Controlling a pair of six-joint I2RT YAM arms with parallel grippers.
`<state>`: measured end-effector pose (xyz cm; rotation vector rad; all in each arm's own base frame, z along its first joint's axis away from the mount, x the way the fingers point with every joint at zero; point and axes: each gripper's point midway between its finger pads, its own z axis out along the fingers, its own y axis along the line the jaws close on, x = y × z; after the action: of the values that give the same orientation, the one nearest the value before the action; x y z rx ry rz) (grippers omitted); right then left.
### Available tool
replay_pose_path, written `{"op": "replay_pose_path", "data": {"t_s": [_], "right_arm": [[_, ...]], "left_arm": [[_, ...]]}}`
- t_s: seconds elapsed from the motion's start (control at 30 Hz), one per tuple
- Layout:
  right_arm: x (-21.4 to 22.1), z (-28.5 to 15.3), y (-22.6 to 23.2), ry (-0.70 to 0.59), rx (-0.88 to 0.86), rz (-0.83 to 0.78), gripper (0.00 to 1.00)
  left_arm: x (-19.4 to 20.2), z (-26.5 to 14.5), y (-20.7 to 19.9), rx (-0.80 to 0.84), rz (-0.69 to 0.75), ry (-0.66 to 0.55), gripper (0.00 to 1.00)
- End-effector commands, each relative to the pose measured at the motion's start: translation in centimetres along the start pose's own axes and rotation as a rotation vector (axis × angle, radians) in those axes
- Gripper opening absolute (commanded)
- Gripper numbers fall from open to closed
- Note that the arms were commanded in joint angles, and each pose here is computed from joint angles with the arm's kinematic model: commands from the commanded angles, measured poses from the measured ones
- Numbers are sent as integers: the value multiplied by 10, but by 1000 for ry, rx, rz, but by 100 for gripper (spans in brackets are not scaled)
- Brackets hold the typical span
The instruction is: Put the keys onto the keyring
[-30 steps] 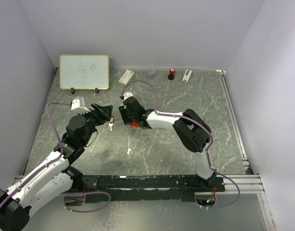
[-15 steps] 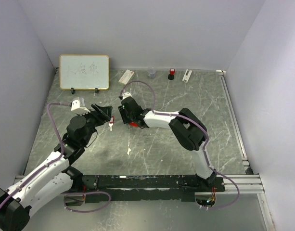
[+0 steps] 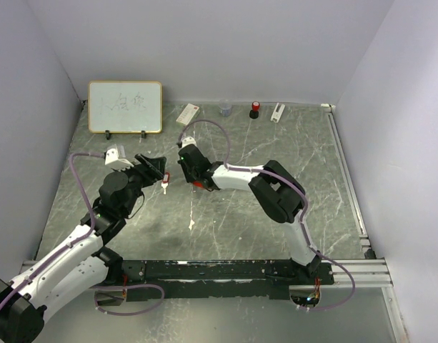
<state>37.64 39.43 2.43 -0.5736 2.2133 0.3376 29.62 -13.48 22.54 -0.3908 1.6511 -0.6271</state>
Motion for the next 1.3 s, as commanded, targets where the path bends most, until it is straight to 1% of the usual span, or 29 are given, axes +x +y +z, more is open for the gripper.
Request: {"op": "replay_pose_path", "data": {"t_s": [0.0, 0.07, 0.13, 0.27, 0.37, 0.53, 0.63, 0.73, 0.93, 1.03, 1.17, 1.27], "right_arm": [[-7, -14, -9, -45, 48, 3, 0], [-12, -24, -12, -82, 43, 12, 0], [-29, -44, -12, -153, 24, 24, 0], [-37, -71, -20, -210, 23, 16, 0], [-47, -94, -24, -260, -5, 23, 0], [-56, -142, -26, -372, -150, 47, 0], [-63, -175, -33, -453, -261, 57, 0], [-63, -203, -38, -511, -336, 45, 0], [-59, -226, -28, -531, -446, -26, 0], [-61, -229, -24, -525, -481, -31, 0], [-65, -233, -17, -523, -531, -36, 0], [-67, -235, -14, -528, -561, -36, 0]], "left_arm": [[-1, 1, 4, -13, 11, -10, 82], [-1, 2, 2, -5, 12, -2, 82], [1, 4, -1, 5, 15, 8, 81], [8, 10, -2, 8, 26, 36, 79], [13, 12, -12, 49, 30, 74, 76], [17, 10, -28, 126, 31, 109, 73], [14, 9, -38, 172, 43, 107, 71], [14, 8, -44, 212, 47, 107, 70], [14, -1, -50, 273, 68, 99, 69], [11, -5, -57, 323, 79, 88, 68], [14, -10, -70, 406, 105, 101, 66], [17, -12, -74, 439, 126, 110, 65]]}}
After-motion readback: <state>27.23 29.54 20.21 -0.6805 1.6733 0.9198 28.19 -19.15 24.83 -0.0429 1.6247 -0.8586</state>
